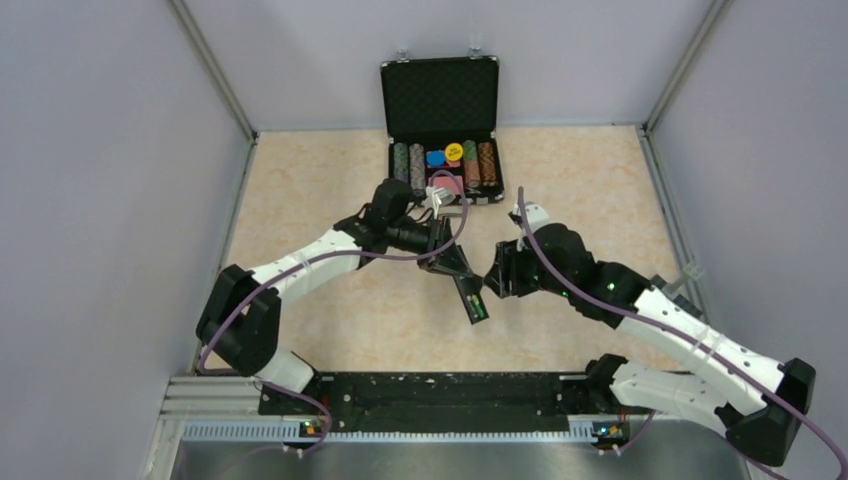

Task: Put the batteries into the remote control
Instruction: Load the battery into the remote control.

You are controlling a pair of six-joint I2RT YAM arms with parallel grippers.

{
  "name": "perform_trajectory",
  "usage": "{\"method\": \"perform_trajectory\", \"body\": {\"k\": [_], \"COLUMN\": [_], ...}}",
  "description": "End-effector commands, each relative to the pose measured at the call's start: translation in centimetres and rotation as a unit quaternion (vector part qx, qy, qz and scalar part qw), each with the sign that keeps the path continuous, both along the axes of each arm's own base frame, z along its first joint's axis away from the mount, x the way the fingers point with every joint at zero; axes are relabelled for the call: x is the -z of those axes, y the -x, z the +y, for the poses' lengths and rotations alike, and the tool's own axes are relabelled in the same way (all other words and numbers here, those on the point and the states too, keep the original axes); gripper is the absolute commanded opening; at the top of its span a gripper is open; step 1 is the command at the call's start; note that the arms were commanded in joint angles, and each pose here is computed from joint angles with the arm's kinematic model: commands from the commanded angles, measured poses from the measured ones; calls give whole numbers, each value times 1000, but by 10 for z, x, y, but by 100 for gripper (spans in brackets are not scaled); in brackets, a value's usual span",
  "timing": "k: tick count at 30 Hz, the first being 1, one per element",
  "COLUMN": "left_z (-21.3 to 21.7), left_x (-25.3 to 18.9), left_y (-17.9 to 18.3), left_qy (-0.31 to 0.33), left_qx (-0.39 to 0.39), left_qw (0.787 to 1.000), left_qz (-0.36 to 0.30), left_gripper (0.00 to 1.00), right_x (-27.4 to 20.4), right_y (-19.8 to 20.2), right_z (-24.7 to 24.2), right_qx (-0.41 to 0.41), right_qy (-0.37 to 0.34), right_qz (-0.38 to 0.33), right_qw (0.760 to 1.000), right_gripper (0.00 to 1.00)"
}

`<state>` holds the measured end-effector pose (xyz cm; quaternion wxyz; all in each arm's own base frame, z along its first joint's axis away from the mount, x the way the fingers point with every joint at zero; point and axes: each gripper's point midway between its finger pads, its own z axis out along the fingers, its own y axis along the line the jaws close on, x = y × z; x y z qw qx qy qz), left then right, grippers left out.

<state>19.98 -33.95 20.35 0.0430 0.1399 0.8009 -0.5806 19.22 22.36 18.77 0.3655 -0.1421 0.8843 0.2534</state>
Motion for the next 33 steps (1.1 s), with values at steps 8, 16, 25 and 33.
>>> {"method": "perform_trajectory", "body": {"k": [8, 16, 25, 33], "left_z": [7, 14, 21, 20], "left_x": [-51, -76, -90, -90], "left_y": [21, 36, 49, 50], "left_qy": [61, 100, 125, 129], "left_qx": [53, 86, 107, 107], "left_qw": [994, 985, 977, 977], "left_qz": [-73, -109, -139, -129], "left_gripper": [0, 0, 0, 0], "right_x": [-35, -35, -36, -27], "right_y": [46, 79, 87, 81], "right_z": [23, 45, 54, 55], "right_qx": [-155, -263, -284, -259], "right_qy": [-109, -163, -190, -182], "right_qz": [-44, -16, 7, 23], "right_qw": [981, 951, 940, 948], "right_gripper": [62, 61, 40, 2]}}
